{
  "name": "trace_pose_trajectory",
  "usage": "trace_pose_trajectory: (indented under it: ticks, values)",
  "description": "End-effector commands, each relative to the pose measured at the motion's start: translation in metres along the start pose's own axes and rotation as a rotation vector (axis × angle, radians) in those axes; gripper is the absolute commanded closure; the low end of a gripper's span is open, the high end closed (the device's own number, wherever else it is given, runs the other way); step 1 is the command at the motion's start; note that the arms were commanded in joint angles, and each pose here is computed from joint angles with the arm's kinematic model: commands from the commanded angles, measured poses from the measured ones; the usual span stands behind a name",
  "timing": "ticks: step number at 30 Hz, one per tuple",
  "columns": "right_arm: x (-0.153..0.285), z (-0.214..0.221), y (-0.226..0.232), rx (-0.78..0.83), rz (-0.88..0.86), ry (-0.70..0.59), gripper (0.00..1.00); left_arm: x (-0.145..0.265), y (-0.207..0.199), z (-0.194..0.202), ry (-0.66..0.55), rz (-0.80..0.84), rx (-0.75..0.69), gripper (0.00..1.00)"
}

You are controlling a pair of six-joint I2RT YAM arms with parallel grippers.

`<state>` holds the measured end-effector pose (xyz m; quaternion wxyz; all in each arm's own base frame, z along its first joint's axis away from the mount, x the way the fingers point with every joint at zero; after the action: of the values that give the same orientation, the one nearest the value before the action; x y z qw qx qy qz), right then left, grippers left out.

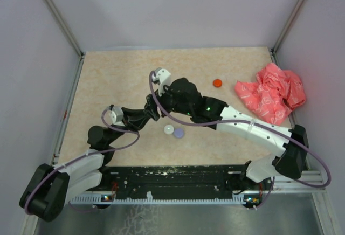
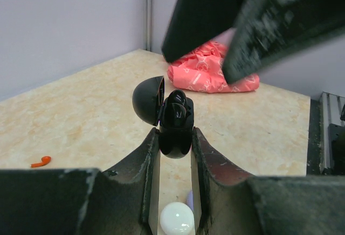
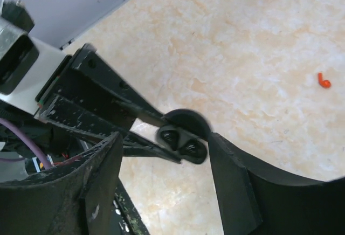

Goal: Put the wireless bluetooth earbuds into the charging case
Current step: Adjust the earbud with the charging case, then close the charging case.

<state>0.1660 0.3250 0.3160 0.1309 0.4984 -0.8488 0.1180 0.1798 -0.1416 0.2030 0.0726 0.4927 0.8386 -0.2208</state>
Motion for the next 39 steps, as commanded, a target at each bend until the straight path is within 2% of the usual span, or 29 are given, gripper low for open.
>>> trace_pose_trajectory:
  ticks: [1, 8, 21, 29, 39]
  values:
    - [0.036, -0.030, -0.031, -0.023, -0.073, -0.143, 0.33, -0.006, -0.007, -0.004, 0.034, 0.091, 0.009, 1.00]
    - [0.037, -0.011, -0.060, -0.104, -0.242, -0.143, 0.30, -0.008, -0.016, -0.003, 0.092, 0.199, 0.002, 1.00]
    - [0.008, 0.024, -0.040, -0.178, -0.623, -0.096, 0.30, -0.011, -0.020, -0.005, 0.078, 0.246, 0.041, 1.00]
    - [0.022, 0.021, -0.035, -0.126, -0.667, -0.137, 0.34, -0.013, -0.015, 0.002, 0.105, 0.211, 0.124, 1.00]
    - [0.039, 0.022, -0.042, -0.045, -0.529, -0.181, 0.35, -0.010, -0.009, 0.019, 0.172, 0.127, 0.301, 1.00]
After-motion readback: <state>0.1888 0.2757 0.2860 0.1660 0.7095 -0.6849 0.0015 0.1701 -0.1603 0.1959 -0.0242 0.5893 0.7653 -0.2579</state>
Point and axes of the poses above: each gripper's point midway between its finger pads, its own x axis back along the fingers, its own y axis along the line the jaws close on, z = x × y, the point moved 9 cm from there along x, back along the fingers, and after that the axes turned 15 degrees about x, right-handed, at the moved point
